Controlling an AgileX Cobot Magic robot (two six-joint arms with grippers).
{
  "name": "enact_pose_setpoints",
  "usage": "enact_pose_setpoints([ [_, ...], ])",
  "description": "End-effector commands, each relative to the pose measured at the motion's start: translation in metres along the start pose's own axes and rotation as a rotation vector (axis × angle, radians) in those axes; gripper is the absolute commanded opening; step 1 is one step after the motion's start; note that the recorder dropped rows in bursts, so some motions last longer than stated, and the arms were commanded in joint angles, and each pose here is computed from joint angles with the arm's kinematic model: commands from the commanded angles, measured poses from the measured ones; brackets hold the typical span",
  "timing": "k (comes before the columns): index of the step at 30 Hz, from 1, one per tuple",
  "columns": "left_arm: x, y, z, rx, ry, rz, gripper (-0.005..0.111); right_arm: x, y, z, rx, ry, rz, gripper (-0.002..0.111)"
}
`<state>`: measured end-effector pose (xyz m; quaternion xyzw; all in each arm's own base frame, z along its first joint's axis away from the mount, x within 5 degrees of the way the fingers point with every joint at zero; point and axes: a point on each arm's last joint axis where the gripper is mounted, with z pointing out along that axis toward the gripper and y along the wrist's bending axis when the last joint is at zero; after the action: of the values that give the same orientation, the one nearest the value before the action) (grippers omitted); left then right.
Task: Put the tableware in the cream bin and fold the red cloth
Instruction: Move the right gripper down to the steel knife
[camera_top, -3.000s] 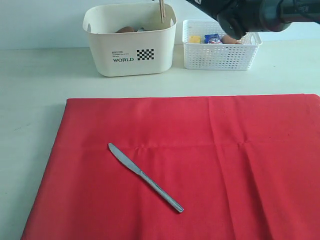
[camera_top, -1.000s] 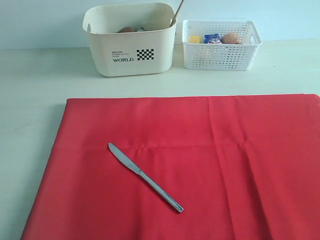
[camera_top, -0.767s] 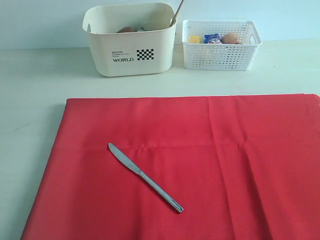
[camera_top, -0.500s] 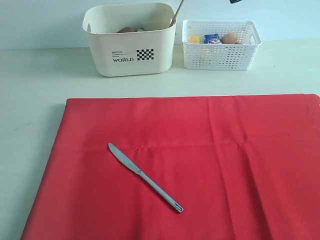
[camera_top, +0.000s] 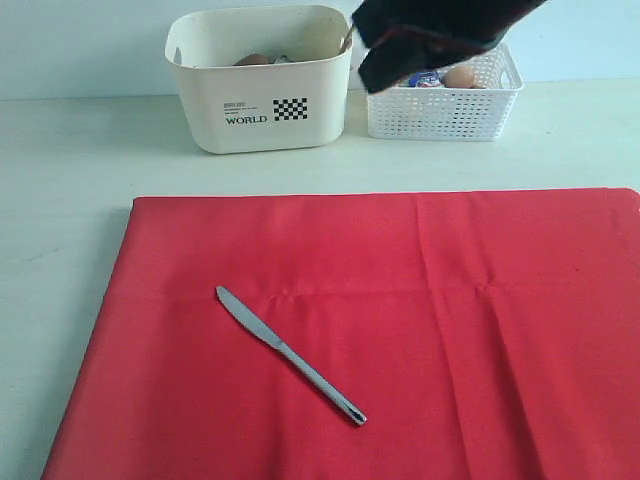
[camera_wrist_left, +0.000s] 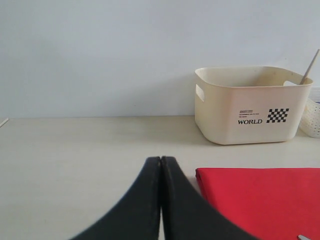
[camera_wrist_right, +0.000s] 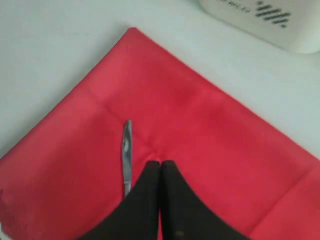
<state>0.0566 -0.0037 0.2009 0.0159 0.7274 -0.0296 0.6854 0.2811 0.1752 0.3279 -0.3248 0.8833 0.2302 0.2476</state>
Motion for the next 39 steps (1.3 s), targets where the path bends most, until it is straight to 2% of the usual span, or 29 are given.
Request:
enact_pose_setpoints([
  [1,0.001,-0.001,0.0,0.01,-0.005,-0.014,0.001,0.012,0.026,0.028,-0.06,0.062,-0.064,0.0],
  [11,0.001,-0.001,0.0,0.01,-0.005,-0.014,0.001,0.038,0.062,0.104,-0.125,0.247,-0.157,0.0],
  [20,0.001,-0.001,0.0,0.01,-0.005,-0.014,0.001,0.066,0.069,0.164,-0.093,0.417,-0.258,0.0],
  [28,0.001,-0.001,0.0,0.01,-0.005,-0.014,0.001,0.082,0.059,0.195,-0.067,0.486,-0.234,0.0],
  [33,0.001,-0.001,0.0,0.01,-0.005,-0.014,0.001,0.085,0.057,0.206,-0.033,0.47,-0.087,0.0],
  [35,0.001,-0.001,0.0,0.01,-0.005,-0.014,0.001,0.085,0.056,0.209,-0.024,0.459,-0.087,0.005],
  [39,0.001,-0.001,0.0,0.01,-0.005,-0.014,0.001,0.083,0.054,0.21,-0.005,0.435,-0.1,0.023],
])
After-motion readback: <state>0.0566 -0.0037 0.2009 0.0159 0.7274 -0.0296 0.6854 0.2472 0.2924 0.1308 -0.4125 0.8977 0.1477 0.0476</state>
